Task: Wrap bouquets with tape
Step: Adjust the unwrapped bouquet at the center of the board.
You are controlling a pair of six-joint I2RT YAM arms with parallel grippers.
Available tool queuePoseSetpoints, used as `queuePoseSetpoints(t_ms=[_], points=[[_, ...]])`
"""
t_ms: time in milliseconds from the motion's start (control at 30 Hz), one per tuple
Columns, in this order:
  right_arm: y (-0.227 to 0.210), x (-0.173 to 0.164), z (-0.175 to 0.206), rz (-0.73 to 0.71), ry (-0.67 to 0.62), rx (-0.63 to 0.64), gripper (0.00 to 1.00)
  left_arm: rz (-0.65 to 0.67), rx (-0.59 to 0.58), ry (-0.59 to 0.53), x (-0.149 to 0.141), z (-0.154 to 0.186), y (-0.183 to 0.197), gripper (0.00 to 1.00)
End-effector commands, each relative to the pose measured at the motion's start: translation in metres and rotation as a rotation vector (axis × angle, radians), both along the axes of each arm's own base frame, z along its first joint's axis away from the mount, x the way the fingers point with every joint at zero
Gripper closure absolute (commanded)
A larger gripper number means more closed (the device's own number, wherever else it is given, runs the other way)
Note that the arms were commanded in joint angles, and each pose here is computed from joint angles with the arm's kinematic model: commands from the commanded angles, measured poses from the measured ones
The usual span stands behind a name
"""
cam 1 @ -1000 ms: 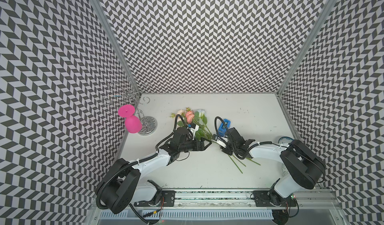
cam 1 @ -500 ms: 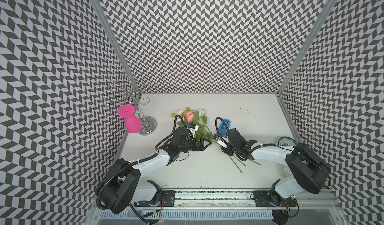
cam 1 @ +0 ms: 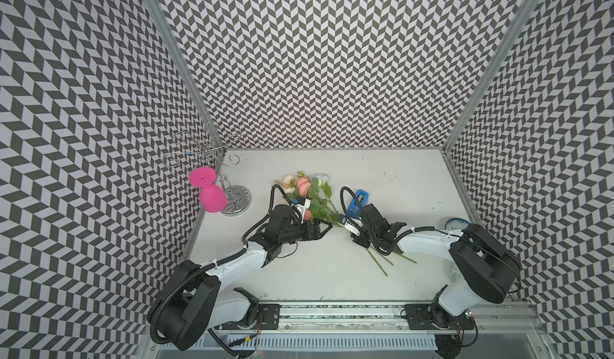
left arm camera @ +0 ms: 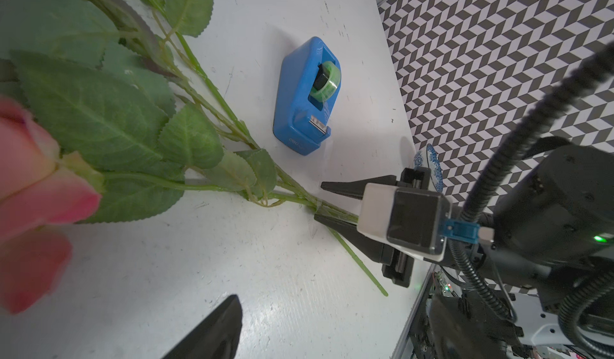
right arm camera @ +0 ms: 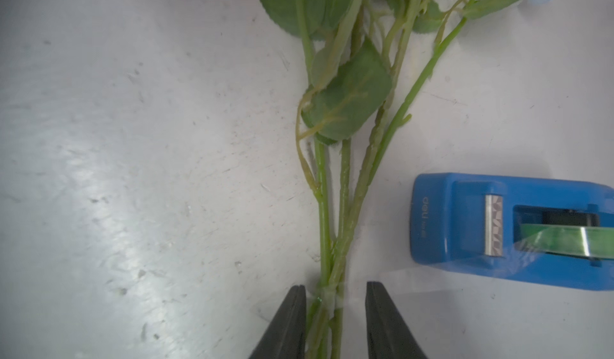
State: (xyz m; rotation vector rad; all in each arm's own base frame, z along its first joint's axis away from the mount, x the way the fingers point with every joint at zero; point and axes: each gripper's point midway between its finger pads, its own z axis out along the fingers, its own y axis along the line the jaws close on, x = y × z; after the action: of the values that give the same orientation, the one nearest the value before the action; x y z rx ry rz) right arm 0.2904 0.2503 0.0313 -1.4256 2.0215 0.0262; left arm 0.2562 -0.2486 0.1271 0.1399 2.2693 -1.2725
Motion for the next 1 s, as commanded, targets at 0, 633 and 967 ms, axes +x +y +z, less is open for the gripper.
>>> queuePoseSetpoints(t_ms=[0, 633, 967], points=[[0.009, 0.011, 0.008, 0.018, -0.059, 0.013, 0.67, -0.004, -0.024, -0.024, 0.001, 0.008, 0.0, 0.11], [0.006, 0.015, 0.004, -0.031, -0.056, 0.01, 0.68, -0.016, -0.03, -0.021, 0.0, 0.006, -0.002, 0.12], [0.004, -0.002, 0.03, 0.002, -0.058, 0.077, 0.67, -0.012, -0.032, -0.017, 0.0, 0.005, -0.001, 0.12]])
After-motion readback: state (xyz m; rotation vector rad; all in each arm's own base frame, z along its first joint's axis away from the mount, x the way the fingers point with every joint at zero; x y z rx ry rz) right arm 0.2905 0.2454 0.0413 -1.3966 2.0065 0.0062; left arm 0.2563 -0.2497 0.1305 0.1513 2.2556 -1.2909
